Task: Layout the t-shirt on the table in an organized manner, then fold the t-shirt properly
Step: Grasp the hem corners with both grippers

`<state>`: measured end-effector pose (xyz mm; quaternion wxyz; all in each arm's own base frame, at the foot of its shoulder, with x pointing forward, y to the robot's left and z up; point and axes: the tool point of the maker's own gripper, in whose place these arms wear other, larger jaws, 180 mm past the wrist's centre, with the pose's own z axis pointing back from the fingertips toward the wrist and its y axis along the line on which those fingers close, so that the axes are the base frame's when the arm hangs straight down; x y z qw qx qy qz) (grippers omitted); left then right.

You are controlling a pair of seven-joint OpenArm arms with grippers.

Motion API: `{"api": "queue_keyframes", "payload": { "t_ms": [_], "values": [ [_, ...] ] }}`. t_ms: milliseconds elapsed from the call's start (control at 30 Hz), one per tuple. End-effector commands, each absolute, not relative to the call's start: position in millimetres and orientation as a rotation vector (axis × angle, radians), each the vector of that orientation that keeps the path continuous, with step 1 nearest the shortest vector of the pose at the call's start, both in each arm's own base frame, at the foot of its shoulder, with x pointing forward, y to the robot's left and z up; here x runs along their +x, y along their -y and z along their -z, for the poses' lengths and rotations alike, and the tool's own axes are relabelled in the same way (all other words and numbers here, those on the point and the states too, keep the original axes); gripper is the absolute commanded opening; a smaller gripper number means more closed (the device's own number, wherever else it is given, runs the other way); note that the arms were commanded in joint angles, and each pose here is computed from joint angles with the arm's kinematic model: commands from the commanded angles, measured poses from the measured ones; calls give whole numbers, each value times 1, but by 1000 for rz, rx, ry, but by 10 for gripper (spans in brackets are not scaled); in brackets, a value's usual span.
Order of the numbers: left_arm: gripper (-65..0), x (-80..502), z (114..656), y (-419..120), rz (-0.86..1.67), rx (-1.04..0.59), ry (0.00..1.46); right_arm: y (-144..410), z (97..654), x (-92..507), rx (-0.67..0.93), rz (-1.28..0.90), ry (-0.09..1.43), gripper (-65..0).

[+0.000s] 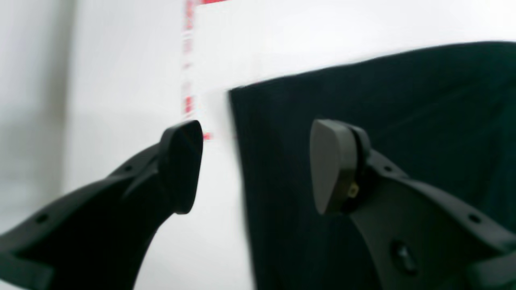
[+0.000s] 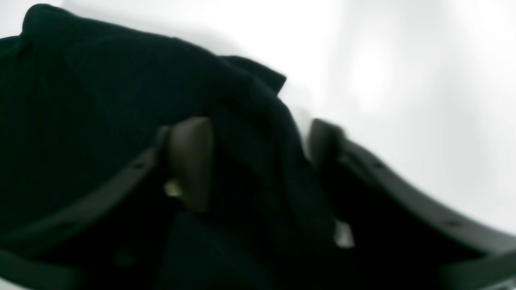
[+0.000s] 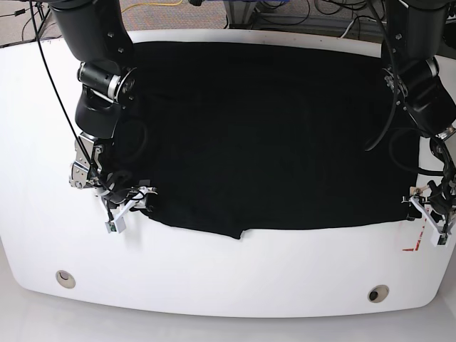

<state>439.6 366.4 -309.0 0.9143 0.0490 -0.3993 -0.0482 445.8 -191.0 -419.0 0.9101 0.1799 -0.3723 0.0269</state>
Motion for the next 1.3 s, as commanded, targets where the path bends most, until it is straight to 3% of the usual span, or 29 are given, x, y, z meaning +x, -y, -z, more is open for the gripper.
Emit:
{"api": "queue_keyframes", "payload": {
  "t_ms": [0, 100, 167, 667, 1267],
  "values": [
    [-269, 451, 294, -386, 28, 106, 895, 199, 408, 453, 352, -69, 784, -504],
    [-268, 456, 300, -393, -24, 89, 918, 199, 409, 453, 352, -69, 783, -628],
    [-268, 458, 307, -396, -58, 72, 926, 199, 409, 453, 352, -69, 783, -650],
    [-267, 450, 340, -428, -266, 82, 958, 200, 416, 445, 354, -62, 768, -628],
    [-267, 454, 358, -403, -233, 47, 928, 214, 413, 433, 289, -88, 774, -628]
  ]
}}
